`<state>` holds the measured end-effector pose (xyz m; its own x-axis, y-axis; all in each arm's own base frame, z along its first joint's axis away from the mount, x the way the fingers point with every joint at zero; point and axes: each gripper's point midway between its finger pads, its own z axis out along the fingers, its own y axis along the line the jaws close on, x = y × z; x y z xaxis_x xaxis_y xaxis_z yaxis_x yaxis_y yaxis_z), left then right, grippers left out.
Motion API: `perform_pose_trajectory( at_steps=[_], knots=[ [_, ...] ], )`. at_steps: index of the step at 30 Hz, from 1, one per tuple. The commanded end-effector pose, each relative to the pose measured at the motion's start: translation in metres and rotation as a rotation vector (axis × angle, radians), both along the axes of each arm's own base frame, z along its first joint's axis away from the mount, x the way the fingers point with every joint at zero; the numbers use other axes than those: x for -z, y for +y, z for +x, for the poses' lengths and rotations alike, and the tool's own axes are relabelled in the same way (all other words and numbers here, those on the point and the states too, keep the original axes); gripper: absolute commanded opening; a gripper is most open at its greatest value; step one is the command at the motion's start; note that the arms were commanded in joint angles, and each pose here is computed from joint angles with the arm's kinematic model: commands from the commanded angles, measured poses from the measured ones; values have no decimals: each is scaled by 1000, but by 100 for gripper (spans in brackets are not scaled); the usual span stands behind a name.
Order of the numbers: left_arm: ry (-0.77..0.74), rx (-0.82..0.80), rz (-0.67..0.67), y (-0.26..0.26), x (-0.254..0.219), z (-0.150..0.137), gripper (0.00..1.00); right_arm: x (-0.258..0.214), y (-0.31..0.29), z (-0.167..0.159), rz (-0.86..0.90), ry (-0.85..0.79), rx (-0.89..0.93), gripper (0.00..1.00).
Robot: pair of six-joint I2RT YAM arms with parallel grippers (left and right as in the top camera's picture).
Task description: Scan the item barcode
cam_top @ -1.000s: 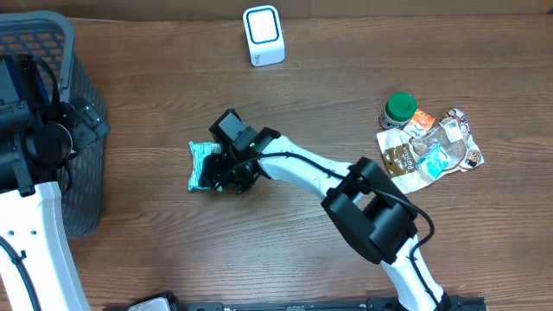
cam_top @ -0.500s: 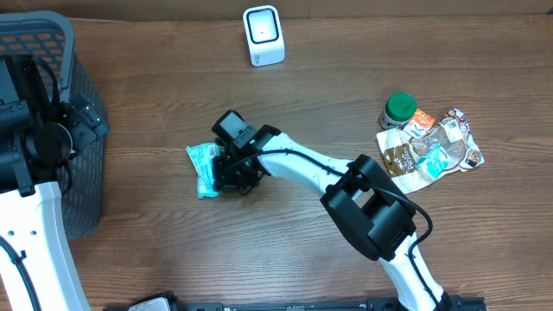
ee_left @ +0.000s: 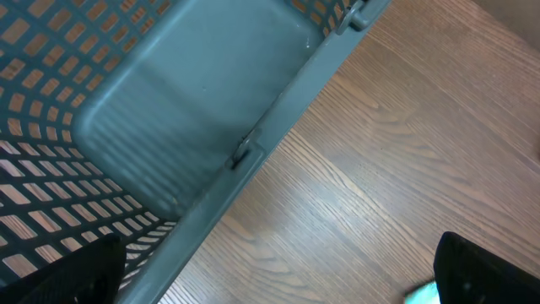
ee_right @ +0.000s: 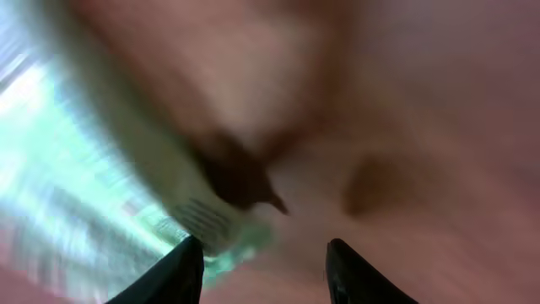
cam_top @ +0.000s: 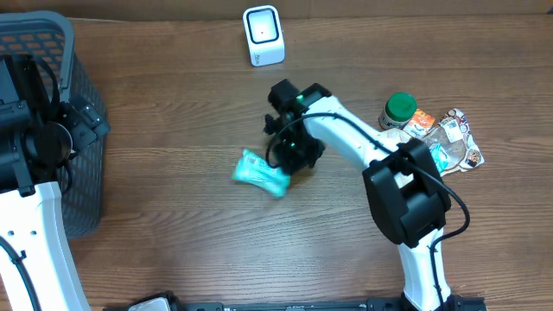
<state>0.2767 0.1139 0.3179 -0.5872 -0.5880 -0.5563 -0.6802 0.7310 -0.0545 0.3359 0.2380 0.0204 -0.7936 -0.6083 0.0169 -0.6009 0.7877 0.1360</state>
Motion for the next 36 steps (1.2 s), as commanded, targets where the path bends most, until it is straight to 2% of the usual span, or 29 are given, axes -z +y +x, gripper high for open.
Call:
perform_pose_trajectory(
  at_steps=[1,3,6,10,14,18,22,25,29,32,36],
  knots=[
    [-9,-14,13,4,-4,0,100,-27,-15,33,-36,-139,15,48],
    [-9,-14,13,4,-4,0,100,-37,7,28,94,-76,81,47],
    [-9,-14,13,4,-4,0,99,-52,35,20,253,-10,84,38],
    [-9,-14,13,4,-4,0,100,-55,41,18,276,5,105,37],
    [-9,-14,13,4,-4,0,100,-52,21,25,218,-7,135,41],
    [-10,-14,13,4,-4,0,99,-50,-7,19,169,55,157,41],
    [-9,-14,13,4,-4,0,99,-47,-29,4,97,127,199,33],
    [-9,-14,13,4,-4,0,100,-42,-38,-5,32,168,312,29],
    [-9,-14,13,4,-4,0,100,-30,-41,-19,-38,217,467,10],
    [-9,-14,13,4,-4,0,100,-20,-53,-26,-172,197,628,9],
    [-9,-14,13,4,-4,0,100,-11,-40,-35,-203,174,678,9]
  ],
)
